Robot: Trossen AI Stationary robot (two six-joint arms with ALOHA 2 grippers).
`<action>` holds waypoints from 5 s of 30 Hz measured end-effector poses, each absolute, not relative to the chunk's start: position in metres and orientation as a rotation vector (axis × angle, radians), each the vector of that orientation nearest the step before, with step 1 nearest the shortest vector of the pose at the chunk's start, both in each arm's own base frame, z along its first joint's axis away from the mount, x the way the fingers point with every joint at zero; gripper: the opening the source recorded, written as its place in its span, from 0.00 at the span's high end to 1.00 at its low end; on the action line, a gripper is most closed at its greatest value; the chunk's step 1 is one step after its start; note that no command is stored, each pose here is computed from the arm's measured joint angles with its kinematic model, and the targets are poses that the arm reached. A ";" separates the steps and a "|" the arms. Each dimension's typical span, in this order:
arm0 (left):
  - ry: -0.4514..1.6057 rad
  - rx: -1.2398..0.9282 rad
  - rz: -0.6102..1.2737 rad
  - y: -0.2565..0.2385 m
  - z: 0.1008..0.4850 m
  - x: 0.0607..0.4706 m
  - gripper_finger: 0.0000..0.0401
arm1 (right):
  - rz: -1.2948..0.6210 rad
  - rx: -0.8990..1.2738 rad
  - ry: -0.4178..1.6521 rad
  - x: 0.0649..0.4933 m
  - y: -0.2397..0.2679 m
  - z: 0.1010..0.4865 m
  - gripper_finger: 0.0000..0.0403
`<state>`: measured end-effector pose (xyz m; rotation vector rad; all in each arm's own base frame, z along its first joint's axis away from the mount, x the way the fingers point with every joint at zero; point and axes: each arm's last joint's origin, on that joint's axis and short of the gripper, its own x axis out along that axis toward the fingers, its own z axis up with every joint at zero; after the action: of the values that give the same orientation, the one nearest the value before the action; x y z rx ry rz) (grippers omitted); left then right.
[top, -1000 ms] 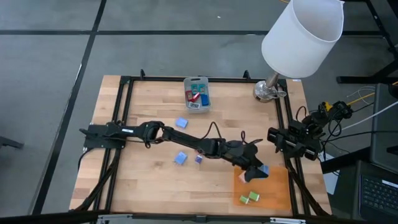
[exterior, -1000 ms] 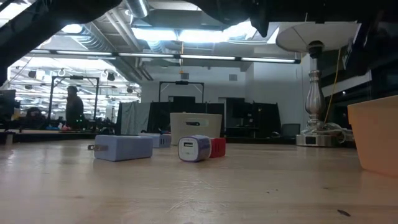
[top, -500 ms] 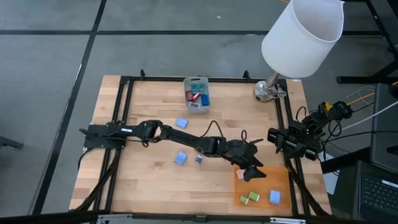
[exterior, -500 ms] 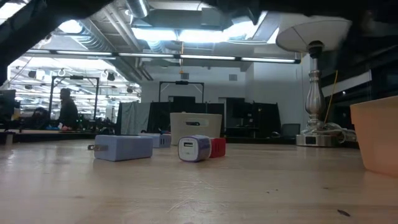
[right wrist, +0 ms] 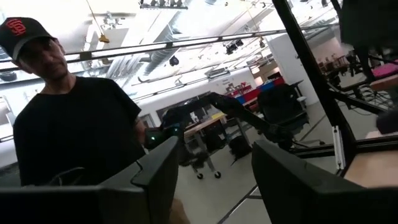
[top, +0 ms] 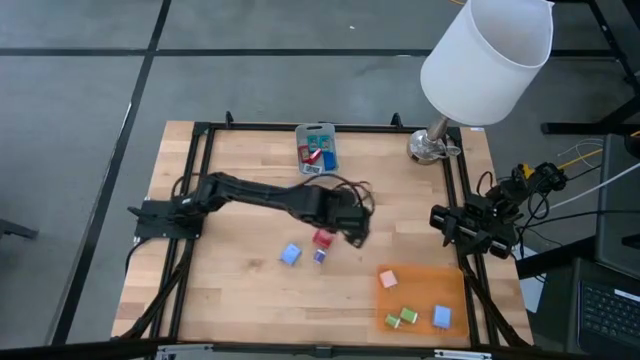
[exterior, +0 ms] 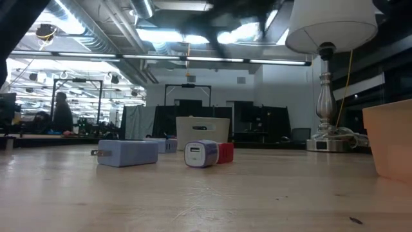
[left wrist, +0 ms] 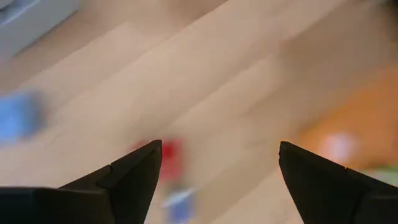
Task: Pick & Place Office items
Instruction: Put the dark blue charger adapter into the orange bin, then put the bottom light blue charger adapter into the orange bin
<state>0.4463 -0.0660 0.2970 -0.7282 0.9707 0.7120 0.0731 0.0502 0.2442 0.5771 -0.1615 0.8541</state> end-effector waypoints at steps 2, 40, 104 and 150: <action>1.067 -0.719 0.820 -0.069 0.293 0.432 0.22 | 0.852 0.565 -0.164 0.073 0.050 0.244 0.50; 1.447 -0.773 0.816 -0.119 0.160 0.458 0.25 | 0.883 0.598 -0.143 0.073 0.051 0.244 0.50; 0.566 -0.657 -0.149 -0.111 0.255 0.535 0.69 | 0.901 0.584 -0.125 0.073 0.051 0.243 0.50; 0.947 -0.526 0.165 -0.073 0.213 0.516 0.32 | 0.874 0.584 -0.134 0.073 0.051 0.243 0.50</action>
<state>0.5157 -0.0732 0.2128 -0.5258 0.9466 0.1646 0.0732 0.0509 0.2428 0.5838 -0.1344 0.8742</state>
